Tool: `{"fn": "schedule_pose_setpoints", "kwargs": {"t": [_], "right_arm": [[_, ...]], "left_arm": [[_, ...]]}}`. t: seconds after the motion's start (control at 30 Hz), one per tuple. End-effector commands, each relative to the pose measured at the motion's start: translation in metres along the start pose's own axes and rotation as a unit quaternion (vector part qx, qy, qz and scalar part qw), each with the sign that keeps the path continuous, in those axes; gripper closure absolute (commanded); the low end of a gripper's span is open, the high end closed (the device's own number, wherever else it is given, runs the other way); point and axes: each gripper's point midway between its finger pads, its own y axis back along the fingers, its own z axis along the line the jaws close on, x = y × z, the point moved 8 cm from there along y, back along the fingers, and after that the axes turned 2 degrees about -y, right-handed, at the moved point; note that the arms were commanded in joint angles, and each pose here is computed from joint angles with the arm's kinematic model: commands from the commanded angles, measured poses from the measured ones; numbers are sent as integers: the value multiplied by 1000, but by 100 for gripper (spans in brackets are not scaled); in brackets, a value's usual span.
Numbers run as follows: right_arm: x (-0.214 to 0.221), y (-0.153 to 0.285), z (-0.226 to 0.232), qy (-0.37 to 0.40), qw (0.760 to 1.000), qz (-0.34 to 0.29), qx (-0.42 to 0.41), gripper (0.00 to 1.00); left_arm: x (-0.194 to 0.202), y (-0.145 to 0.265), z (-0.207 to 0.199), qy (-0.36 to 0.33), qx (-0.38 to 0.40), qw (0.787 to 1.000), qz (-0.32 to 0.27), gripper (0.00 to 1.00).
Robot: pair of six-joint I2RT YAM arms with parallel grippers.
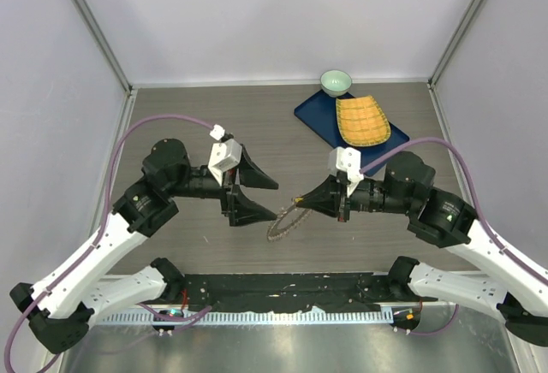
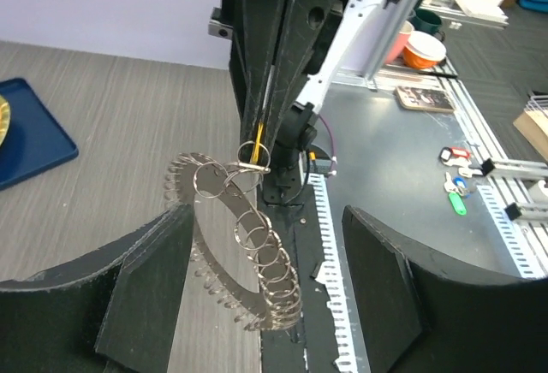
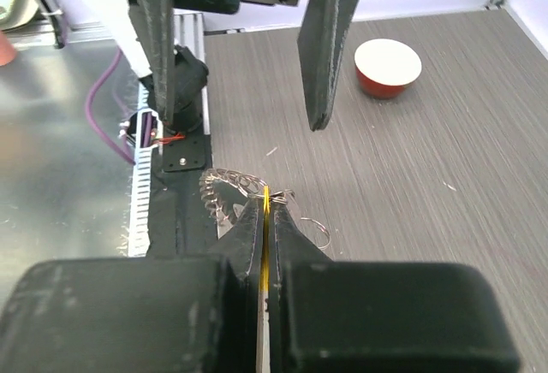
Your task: Remove the keys from the keyring
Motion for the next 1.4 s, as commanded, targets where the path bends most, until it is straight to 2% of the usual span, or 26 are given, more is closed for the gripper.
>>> {"fn": "schedule_pose_setpoints", "kwargs": {"t": [0.0, 0.17, 0.47, 0.9, 1.37], "right_arm": [[-38, 12, 11, 54, 996, -45, -49, 99], [-46, 15, 14, 64, 994, -56, -64, 99], [-45, 13, 16, 59, 994, -60, -76, 99], [-44, 8, 14, 57, 994, -60, -75, 99], [-41, 9, 13, 58, 994, -64, -65, 99]], "left_arm": [[-2, 2, -10, -30, 65, 997, 18, 27], [-1, -4, -11, -10, 113, 994, 12, 29], [-14, -13, -9, 12, 130, 991, -13, 33], [-11, -30, -11, 37, 175, 984, -5, 40], [0, -28, -14, 48, 182, 982, 0, 65]]}}
